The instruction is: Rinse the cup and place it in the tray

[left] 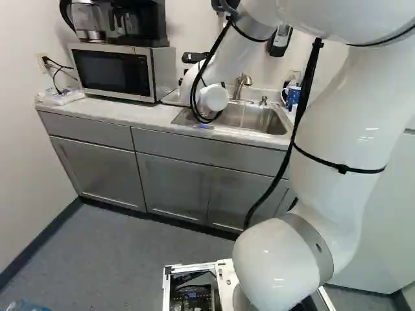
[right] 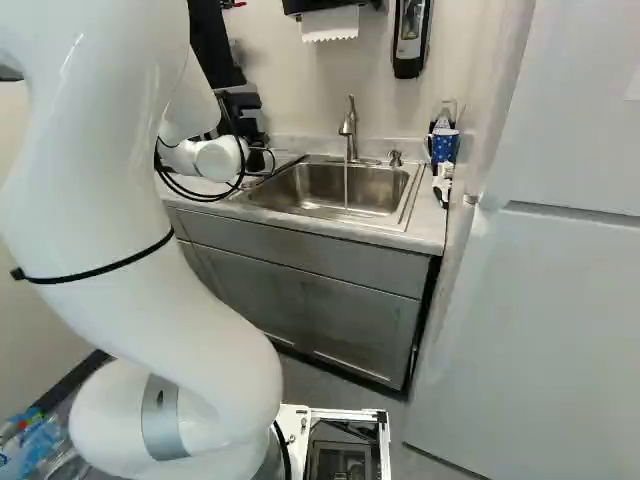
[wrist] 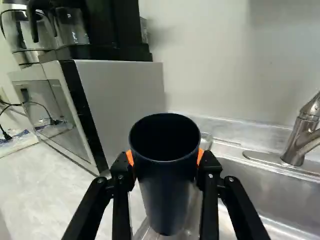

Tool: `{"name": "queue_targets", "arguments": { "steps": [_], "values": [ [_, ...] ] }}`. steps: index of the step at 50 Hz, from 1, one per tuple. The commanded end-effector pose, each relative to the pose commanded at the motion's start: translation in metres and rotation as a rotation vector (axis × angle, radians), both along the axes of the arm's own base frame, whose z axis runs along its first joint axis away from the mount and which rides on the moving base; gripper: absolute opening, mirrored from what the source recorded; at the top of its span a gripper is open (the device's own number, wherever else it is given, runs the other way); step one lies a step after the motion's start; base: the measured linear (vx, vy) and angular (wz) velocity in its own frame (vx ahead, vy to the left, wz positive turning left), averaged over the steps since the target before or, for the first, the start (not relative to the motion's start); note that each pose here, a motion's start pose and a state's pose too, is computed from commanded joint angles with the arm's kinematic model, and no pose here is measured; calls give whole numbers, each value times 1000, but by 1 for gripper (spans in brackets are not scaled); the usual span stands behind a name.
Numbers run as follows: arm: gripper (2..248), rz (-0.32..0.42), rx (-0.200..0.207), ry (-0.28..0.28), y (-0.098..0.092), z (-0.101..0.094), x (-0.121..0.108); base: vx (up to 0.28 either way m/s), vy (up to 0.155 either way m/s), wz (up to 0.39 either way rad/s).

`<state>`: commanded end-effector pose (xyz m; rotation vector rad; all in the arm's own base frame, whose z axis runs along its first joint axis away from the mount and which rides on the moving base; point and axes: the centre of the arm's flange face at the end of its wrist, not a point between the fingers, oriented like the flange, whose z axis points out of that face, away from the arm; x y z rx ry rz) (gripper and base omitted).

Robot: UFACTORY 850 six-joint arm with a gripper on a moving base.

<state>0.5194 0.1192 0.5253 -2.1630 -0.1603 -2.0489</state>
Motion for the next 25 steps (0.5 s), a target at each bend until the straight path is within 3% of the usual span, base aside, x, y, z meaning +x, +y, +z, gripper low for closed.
{"name": "queue_targets", "arguments": {
  "steps": [25],
  "values": [
    [125,-70,-3,20,-37,-2,4,0,0,0]
  ]
}}
